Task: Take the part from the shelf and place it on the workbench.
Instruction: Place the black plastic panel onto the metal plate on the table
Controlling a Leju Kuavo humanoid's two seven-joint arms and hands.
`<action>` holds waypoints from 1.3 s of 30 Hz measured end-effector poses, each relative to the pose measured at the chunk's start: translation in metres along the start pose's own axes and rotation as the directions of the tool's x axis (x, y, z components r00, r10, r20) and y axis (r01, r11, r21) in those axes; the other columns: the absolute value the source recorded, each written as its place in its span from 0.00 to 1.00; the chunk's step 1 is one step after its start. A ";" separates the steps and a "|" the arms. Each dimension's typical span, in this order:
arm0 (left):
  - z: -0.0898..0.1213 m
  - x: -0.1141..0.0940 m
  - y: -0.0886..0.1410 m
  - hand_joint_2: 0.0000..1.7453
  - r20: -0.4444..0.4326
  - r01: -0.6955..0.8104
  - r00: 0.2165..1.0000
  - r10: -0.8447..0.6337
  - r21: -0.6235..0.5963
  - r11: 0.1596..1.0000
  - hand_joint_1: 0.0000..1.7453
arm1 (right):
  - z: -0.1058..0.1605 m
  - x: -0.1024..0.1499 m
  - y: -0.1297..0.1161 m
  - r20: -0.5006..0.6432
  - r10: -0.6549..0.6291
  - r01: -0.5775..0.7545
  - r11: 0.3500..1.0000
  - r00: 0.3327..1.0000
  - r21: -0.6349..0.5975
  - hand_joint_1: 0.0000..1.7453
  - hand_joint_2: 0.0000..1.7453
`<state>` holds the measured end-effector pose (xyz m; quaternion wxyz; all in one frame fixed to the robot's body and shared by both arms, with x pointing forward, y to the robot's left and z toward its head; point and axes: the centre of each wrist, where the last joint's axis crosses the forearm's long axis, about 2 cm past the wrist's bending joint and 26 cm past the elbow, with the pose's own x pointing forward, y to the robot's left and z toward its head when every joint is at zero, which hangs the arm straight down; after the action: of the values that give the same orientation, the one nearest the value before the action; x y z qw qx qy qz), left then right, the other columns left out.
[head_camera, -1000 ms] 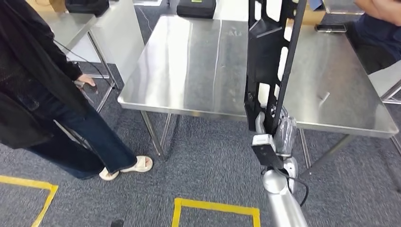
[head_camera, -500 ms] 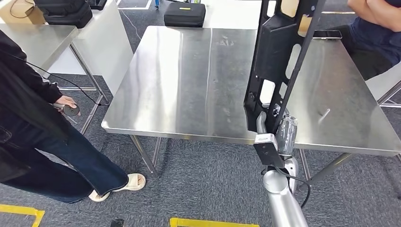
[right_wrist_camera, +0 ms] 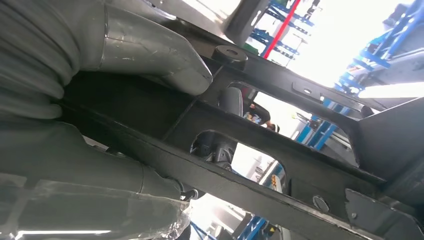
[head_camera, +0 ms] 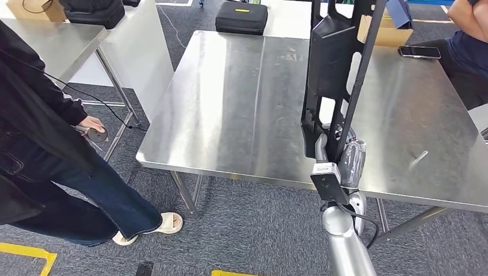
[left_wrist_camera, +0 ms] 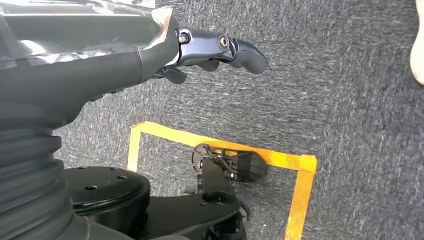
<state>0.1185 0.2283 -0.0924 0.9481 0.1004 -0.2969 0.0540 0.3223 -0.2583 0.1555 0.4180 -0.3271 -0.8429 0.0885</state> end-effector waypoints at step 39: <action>0.000 -0.002 0.002 1.00 0.006 -0.011 1.000 0.011 0.002 1.000 0.00 | -0.005 0.001 -0.001 0.008 0.001 -0.001 1.000 1.000 0.000 1.00 1.00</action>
<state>0.1167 0.2305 -0.0932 0.9467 0.0996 -0.3004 0.0593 0.3255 -0.2590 0.1602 0.4147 -0.3270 -0.8444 0.0900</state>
